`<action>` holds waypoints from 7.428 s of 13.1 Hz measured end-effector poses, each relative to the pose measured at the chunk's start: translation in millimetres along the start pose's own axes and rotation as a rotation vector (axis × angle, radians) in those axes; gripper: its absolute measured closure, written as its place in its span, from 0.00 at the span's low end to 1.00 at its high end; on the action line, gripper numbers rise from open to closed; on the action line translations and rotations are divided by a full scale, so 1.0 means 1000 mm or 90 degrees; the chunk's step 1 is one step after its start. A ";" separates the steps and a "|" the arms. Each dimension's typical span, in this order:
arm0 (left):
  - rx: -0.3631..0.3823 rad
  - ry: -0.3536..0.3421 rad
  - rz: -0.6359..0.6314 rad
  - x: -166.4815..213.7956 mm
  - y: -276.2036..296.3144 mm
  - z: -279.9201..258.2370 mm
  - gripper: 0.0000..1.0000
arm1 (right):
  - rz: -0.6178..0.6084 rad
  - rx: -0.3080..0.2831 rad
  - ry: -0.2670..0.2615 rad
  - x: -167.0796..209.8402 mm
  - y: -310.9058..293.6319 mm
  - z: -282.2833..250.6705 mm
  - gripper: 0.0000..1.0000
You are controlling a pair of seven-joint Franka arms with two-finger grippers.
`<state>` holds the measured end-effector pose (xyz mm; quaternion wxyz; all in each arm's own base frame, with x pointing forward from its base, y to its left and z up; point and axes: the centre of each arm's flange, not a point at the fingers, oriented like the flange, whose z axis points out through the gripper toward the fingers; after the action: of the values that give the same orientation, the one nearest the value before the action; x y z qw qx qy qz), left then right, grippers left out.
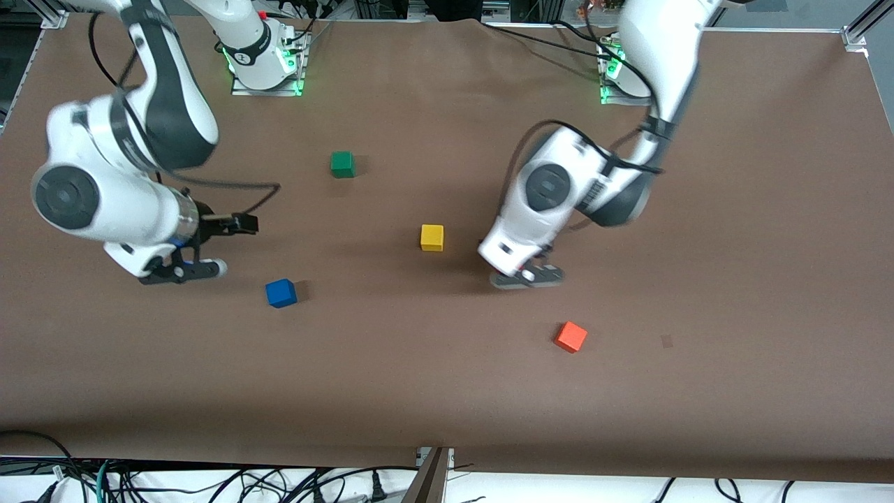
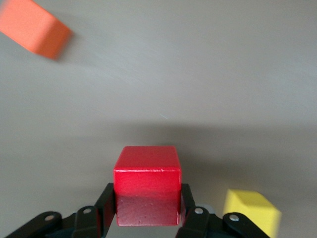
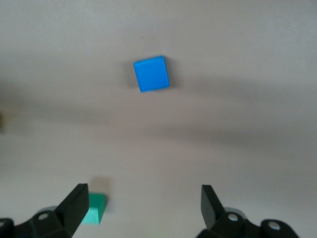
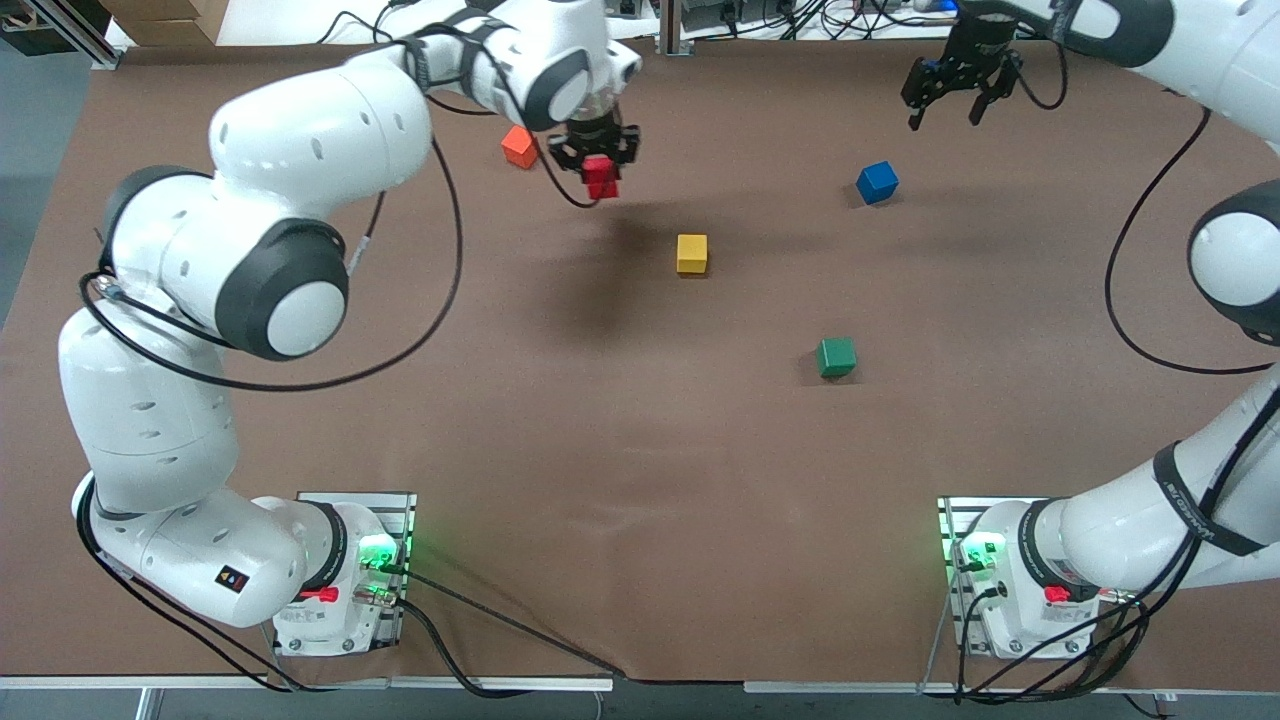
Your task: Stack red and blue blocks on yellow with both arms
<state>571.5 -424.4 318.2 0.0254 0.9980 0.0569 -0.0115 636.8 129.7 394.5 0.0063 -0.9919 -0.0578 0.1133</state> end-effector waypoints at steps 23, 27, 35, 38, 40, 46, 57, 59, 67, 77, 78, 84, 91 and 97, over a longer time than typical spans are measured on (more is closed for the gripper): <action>0.010 -0.012 0.096 -0.090 0.120 0.062 0.44 | -0.175 -0.008 0.074 0.085 -0.002 0.186 0.22; 0.014 -0.014 0.095 -0.090 0.121 0.067 0.44 | -0.173 -0.007 0.074 0.086 0.001 0.186 0.25; 0.013 -0.006 0.053 -0.078 0.115 0.066 0.07 | -0.160 -0.006 0.074 0.086 0.000 0.186 0.44; 0.005 0.002 0.042 -0.067 0.114 0.055 0.00 | -0.159 -0.005 0.074 0.085 -0.001 0.186 0.44; 0.009 0.002 0.023 -0.049 0.105 0.038 0.00 | -0.153 -0.004 0.067 0.086 -0.002 0.182 0.44; -0.025 0.059 -0.019 0.066 0.004 -0.078 0.00 | -0.047 0.001 0.041 0.084 -0.053 0.097 0.44; 0.004 0.067 -0.133 0.169 -0.313 -0.230 0.00 | 0.190 0.073 0.028 -0.015 -0.247 -0.008 0.44; 0.010 0.059 -0.113 0.167 -0.345 -0.245 0.00 | 0.208 0.067 0.020 -0.031 -0.282 0.010 0.44; 0.034 -0.016 -0.009 0.123 -0.386 -0.298 0.00 | 0.188 0.034 0.047 -0.036 -0.325 0.071 0.44; 0.044 -0.026 0.015 0.046 -0.385 -0.282 0.00 | 0.127 0.005 0.078 -0.052 -0.366 0.101 0.44; 0.044 -0.025 0.013 0.045 -0.386 -0.280 0.00 | 0.124 0.008 0.079 -0.052 -0.370 0.103 0.44; 0.043 -0.022 0.012 0.046 -0.387 -0.277 0.00 | 0.117 0.006 0.075 -0.052 -0.377 0.120 0.44; 0.043 -0.019 0.012 0.046 -0.384 -0.277 0.00 | 0.113 -0.001 0.079 -0.044 -0.366 0.122 0.44; 0.043 -0.019 0.011 0.046 -0.384 -0.277 0.00 | 0.114 -0.006 0.080 -0.035 -0.354 0.124 0.44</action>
<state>579.2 -24.0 574.9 -0.0070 0.9985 0.0471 -0.0284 534.9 477.4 290.9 -0.0048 -0.9982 0.0313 0.0510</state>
